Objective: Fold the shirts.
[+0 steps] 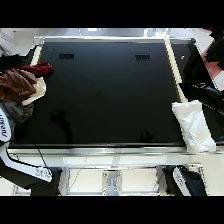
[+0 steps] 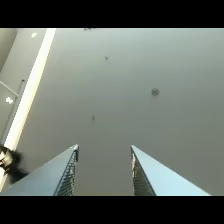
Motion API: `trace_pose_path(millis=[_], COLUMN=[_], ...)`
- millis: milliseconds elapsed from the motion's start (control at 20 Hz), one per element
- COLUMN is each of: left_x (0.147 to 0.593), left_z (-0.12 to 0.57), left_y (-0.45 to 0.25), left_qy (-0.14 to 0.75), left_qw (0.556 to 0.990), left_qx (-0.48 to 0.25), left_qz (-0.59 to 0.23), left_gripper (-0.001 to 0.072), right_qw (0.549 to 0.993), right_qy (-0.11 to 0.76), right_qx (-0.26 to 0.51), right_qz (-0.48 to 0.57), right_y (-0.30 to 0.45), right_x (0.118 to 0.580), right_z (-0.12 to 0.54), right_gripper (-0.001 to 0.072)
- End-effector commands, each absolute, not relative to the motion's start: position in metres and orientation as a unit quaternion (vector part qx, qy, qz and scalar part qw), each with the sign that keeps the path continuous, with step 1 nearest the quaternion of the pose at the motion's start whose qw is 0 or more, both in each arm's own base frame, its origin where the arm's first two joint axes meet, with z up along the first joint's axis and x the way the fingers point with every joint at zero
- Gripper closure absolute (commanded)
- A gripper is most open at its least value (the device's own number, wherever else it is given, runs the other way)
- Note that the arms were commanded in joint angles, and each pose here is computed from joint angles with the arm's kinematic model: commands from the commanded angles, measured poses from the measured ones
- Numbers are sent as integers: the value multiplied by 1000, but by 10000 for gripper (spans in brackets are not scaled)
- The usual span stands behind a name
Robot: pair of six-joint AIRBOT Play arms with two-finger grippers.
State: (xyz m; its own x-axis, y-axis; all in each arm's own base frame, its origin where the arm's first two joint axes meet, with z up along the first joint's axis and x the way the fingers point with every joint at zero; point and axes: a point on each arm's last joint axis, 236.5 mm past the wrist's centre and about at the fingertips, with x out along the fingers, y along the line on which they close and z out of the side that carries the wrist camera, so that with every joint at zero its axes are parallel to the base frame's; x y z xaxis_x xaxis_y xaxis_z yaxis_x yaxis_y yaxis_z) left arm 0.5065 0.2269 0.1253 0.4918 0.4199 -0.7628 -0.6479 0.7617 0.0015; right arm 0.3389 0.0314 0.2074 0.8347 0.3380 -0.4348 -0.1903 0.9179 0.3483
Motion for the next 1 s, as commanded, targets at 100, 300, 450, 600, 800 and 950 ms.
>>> trace_pose_path(millis=[100,300,450,600,800,950], left_x=[463,494,507,534,568,575], left_z=[81,42,14,5,9,28], left_y=[334,331,335,340,341,350], left_qy=[317,303,301,257,199,172], left_qw=[752,730,724,726,741,779], left_qx=[-393,-496,-510,-546,-576,-540], left_qz=[424,358,355,331,280,267], left_gripper=[118,118,118,118,606,700], right_qw=[948,944,945,944,941,940], right_qy=[243,242,227,216,209,203], right_qx=[162,189,211,225,241,248], right_qz=[130,120,105,105,115,118], right_y=[28,27,21,22,27,28], right_x=[342,344,349,351,351,352], right_z=[211,213,219,225,230,234], right_gripper=[350,350,350,350,350,350])
